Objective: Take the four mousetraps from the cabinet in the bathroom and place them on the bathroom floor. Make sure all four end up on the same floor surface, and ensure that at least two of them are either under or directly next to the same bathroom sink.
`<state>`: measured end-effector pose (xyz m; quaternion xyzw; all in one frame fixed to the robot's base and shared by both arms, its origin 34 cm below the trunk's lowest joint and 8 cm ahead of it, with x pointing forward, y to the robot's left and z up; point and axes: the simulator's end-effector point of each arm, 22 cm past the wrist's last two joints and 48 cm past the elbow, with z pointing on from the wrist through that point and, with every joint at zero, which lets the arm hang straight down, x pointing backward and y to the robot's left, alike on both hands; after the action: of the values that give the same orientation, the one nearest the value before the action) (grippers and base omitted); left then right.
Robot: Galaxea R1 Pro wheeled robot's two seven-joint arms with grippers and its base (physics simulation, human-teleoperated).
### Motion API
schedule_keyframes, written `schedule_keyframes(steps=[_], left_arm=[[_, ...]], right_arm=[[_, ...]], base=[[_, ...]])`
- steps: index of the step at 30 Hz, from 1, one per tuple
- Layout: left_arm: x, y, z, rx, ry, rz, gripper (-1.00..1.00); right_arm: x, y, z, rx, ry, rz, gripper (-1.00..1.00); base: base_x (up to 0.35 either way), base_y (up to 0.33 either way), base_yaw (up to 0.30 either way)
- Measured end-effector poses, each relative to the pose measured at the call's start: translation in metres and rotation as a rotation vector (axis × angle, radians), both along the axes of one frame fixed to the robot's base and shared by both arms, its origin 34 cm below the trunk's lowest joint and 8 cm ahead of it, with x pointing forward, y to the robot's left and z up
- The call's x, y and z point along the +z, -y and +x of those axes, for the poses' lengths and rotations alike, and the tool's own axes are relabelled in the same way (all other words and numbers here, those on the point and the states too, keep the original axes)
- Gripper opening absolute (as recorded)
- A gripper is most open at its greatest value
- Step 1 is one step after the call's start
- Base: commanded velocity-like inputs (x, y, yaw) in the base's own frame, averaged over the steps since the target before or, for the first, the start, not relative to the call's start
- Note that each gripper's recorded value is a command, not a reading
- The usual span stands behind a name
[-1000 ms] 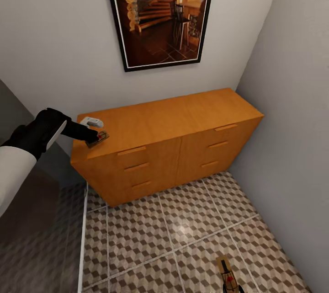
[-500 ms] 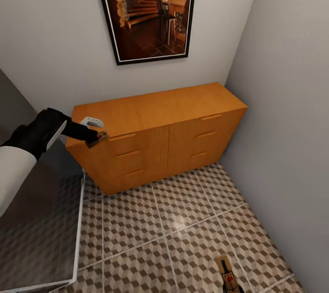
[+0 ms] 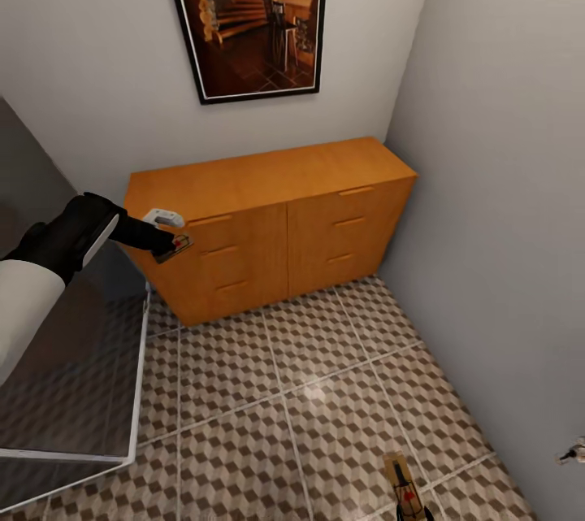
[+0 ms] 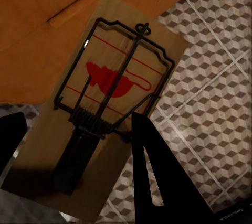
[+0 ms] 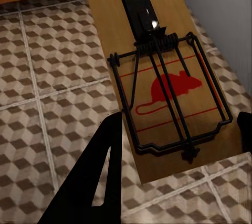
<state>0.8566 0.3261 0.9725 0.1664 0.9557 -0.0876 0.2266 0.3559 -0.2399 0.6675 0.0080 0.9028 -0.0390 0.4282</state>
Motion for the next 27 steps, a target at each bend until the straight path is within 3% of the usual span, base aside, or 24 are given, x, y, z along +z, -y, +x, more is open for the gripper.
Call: schedule_keyframes(steps=[8, 15, 21, 27], left_arm=[[-0.001, -0.001, -0.001, 0.002, -0.004, 0.000, -1.00], [-0.012, -0.006, -0.006, 0.019, -0.032, 0.000, -1.00], [-0.046, -0.019, -0.030, 0.053, -0.110, -0.001, -1.00], [-0.113, -0.017, -0.076, 0.000, -0.146, 0.006, -1.00]], right_arm=[[0.000, 0.000, 0.000, 0.000, 0.000, 0.000, -1.00], [0.000, 0.000, 0.000, 0.000, 0.000, 0.000, -1.00], [0.000, 0.000, 0.000, 0.000, 0.000, 0.000, -1.00], [0.000, 0.000, 0.000, 0.000, 0.000, 0.000, -1.00]], base=[[-0.324, -0.023, 0.000], [-0.067, 0.000, 0.000], [-0.003, 0.000, 0.000], [0.000, 0.000, 0.000]])
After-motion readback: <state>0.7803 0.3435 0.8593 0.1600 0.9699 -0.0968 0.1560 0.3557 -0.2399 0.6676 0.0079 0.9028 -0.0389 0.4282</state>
